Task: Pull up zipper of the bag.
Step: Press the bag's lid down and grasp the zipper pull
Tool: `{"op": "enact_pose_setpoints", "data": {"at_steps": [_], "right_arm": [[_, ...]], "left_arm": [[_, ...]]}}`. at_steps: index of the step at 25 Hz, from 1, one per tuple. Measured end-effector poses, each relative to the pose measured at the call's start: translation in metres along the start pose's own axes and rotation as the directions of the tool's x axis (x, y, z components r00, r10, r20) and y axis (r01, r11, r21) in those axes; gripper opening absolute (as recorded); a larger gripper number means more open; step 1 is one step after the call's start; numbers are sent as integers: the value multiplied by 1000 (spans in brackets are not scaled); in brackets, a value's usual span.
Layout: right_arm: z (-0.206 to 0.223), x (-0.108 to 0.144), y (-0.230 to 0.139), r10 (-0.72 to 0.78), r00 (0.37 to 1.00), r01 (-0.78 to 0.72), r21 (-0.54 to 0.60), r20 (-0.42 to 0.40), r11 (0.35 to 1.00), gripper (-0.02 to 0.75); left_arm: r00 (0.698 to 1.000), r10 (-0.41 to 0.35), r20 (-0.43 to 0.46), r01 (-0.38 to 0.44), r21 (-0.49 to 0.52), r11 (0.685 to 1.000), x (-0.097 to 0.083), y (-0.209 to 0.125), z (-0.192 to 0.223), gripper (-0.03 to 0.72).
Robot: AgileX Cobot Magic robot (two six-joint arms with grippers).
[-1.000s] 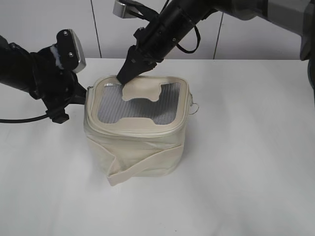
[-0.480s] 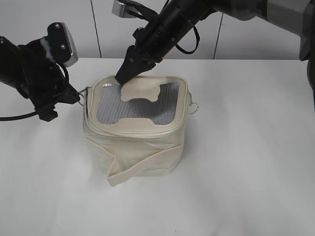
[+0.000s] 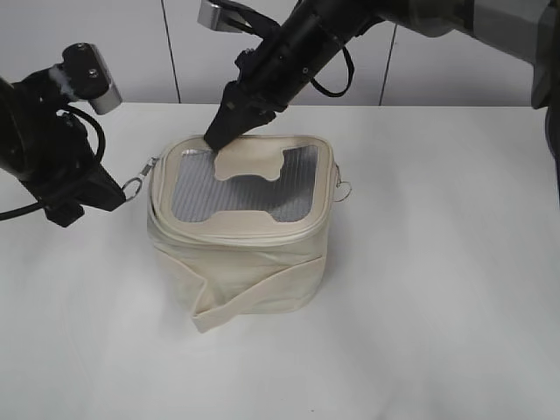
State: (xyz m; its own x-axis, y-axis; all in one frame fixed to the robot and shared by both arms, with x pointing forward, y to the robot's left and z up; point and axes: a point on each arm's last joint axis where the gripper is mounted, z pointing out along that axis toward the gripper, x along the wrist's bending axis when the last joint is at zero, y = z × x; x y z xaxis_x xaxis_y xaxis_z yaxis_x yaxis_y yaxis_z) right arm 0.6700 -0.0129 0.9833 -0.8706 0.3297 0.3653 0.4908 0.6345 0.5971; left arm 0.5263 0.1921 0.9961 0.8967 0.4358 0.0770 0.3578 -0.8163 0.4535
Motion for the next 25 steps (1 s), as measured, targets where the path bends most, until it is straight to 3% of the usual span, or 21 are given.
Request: {"op": "enact_pose_setpoints", "data": {"at_steps": [9, 14, 21, 25], "right_arm": [[1, 1, 0, 27, 1000, -27, 0, -5, 1000, 41], [1, 1, 0, 57, 998, -57, 4, 2, 998, 41], [4, 7, 0, 67, 997, -66, 20, -29, 998, 41], [2, 1, 1, 88, 996, -88, 0, 11, 996, 40]], "left_arm": [[991, -39, 125, 32, 57, 998, -29, 12, 5, -8], [993, -33, 109, 25, 71, 997, -42, 10, -7, -8], [997, -40, 65, 40, 1, 999, -67, -5, -30, -8], [982, -25, 189, 14, 60, 998, -98, -21, -33, -8]]}}
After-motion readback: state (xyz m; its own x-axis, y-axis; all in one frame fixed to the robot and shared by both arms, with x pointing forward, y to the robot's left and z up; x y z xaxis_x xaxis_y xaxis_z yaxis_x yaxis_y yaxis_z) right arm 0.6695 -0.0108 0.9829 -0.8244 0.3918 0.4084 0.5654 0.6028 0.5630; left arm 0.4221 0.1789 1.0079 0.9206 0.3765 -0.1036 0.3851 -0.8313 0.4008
